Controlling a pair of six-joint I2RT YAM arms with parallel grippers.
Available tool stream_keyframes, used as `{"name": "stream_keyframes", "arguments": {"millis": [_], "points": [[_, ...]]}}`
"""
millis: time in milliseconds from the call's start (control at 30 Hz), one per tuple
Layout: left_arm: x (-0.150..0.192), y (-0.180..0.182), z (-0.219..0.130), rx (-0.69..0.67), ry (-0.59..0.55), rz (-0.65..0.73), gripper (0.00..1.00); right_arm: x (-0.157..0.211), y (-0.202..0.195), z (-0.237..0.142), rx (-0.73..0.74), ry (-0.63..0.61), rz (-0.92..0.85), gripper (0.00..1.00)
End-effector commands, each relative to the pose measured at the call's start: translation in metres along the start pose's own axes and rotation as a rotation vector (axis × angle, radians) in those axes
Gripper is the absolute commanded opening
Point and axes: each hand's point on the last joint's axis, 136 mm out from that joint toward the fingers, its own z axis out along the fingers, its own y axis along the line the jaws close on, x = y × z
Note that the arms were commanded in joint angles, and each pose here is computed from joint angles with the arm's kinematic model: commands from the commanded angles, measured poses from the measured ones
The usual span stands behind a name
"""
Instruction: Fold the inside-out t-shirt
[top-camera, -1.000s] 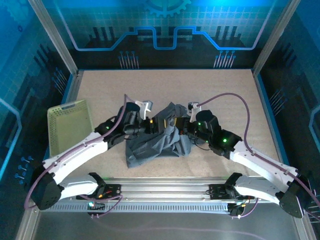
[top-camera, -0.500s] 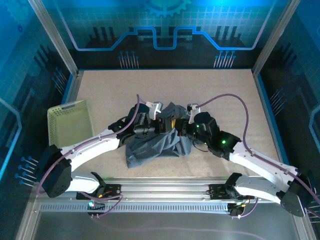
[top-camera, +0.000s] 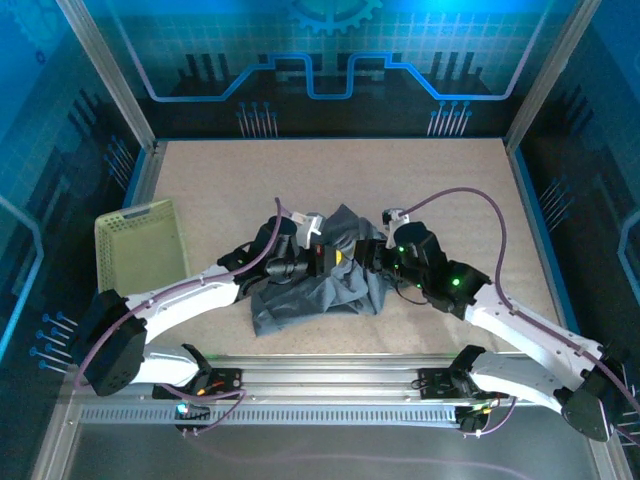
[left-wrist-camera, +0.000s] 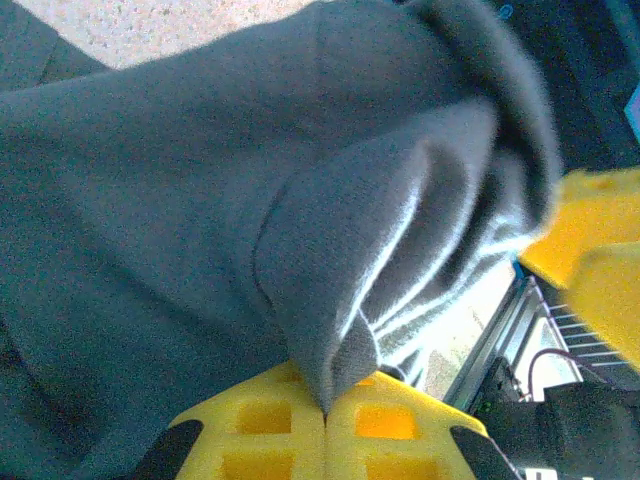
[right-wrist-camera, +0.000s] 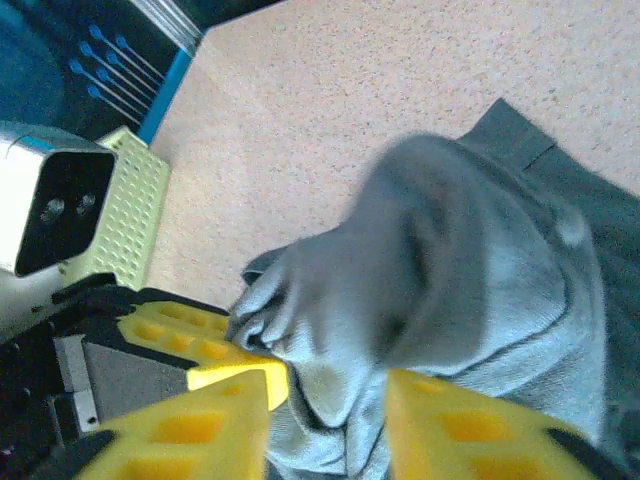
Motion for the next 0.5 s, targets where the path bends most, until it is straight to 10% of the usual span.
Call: {"name": "stream_keyframes", "arguments": {"millis": [0, 467], "points": [[-0.008, -0.016, -0.005, 0.060, -0.025, 0.033, 0.00, -0.013, 0.005, -0.015, 0.011, -0.003, -0.057, 0.48], [-0.006, -0.019, -0.003, 0.080, -0.016, 0.031, 0.00, 0.011, 0.011, 0.002, -0.041, 0.107, 0.028, 0.43]]}}
